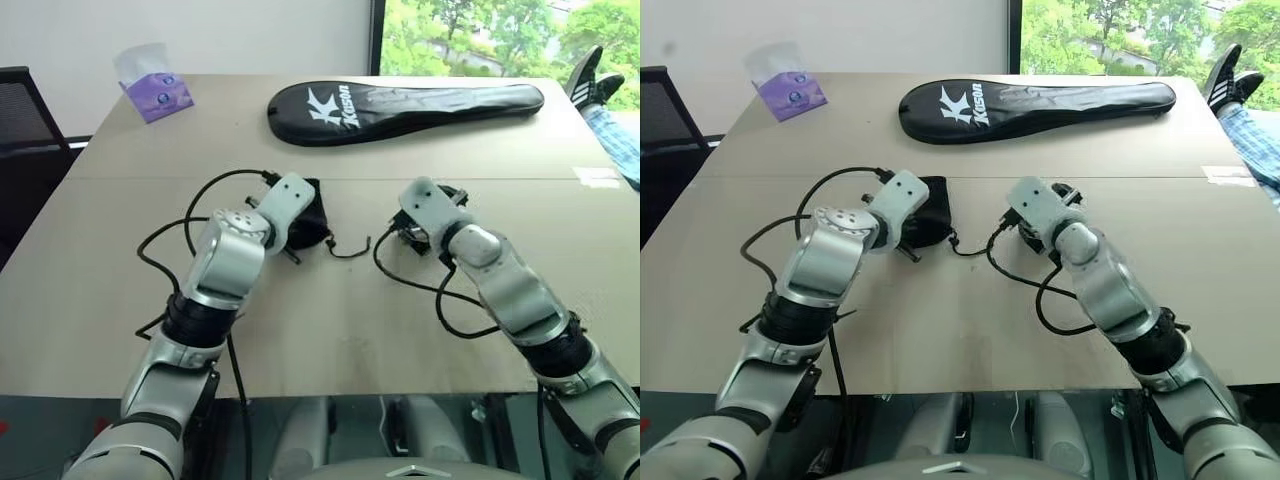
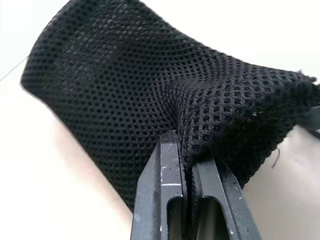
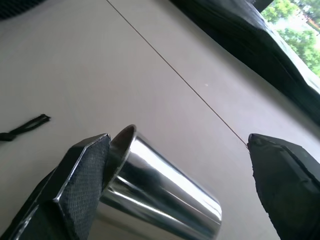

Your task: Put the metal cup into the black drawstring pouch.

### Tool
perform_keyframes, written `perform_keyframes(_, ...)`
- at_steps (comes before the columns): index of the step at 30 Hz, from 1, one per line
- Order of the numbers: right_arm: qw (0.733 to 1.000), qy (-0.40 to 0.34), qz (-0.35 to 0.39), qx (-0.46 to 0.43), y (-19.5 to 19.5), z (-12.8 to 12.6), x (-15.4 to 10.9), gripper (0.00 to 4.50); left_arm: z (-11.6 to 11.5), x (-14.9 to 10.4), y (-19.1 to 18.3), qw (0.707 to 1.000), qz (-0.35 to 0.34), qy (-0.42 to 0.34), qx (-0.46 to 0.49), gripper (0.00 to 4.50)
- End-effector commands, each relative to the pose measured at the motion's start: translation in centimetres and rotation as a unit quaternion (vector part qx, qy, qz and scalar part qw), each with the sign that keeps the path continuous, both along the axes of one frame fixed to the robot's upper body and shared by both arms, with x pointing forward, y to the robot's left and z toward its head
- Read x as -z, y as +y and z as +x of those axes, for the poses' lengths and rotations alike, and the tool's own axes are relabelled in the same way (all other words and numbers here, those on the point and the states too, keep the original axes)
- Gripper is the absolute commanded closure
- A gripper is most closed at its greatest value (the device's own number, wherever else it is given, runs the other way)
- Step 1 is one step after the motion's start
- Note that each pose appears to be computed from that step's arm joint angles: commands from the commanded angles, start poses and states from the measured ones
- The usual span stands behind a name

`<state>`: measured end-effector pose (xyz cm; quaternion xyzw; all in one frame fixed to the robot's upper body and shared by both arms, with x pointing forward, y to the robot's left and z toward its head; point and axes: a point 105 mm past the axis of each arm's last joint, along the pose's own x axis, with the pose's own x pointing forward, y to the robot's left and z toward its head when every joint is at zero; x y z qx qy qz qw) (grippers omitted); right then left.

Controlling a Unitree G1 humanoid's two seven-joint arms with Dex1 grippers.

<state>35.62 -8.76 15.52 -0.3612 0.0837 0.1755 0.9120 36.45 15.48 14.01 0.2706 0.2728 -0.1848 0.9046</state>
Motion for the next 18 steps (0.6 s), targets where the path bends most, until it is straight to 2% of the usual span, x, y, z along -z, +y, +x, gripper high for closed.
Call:
perform_keyframes(1,0.999,-0.04,-0.024,0.021,-1.2,0.1,-1.3,0.0,-0.3,-0.9,-0.1,1.0,0.002,-0.02,0.003,4.4)
perform_keyframes(5,0.997,-0.043,-0.053,0.046,-3.3,-0.3,-1.3,0.0,-0.4,-0.7,-0.2,1.0,0.001,-0.02,0.003,4.4)
perform_keyframes(8,0.994,-0.039,-0.072,0.07,-5.0,-0.7,-1.0,0.8,-0.3,-0.6,-0.3,1.0,0.0,-0.02,0.004,4.5)
perform_keyframes(10,0.993,-0.038,-0.076,0.076,-5.5,-0.8,-0.8,1.87,-0.3,-0.6,-0.4,1.0,0.0,-0.02,0.005,4.5)
perform_keyframes(15,0.991,-0.049,-0.084,0.091,-6.4,-0.7,-0.7,4.1,-0.2,-0.8,-0.3,1.0,-0.001,-0.022,0.006,4.5)
perform_keyframes(16,0.991,-0.053,-0.086,0.092,-6.5,-0.7,-0.8,4.31,-0.1,-0.8,-0.3,1.0,-0.002,-0.023,0.006,4.5)
perform_keyframes(18,0.99,-0.06,-0.091,0.091,-6.6,-0.7,-0.9,4.31,-0.1,-0.8,-0.3,1.0,-0.004,-0.023,0.006,4.5)
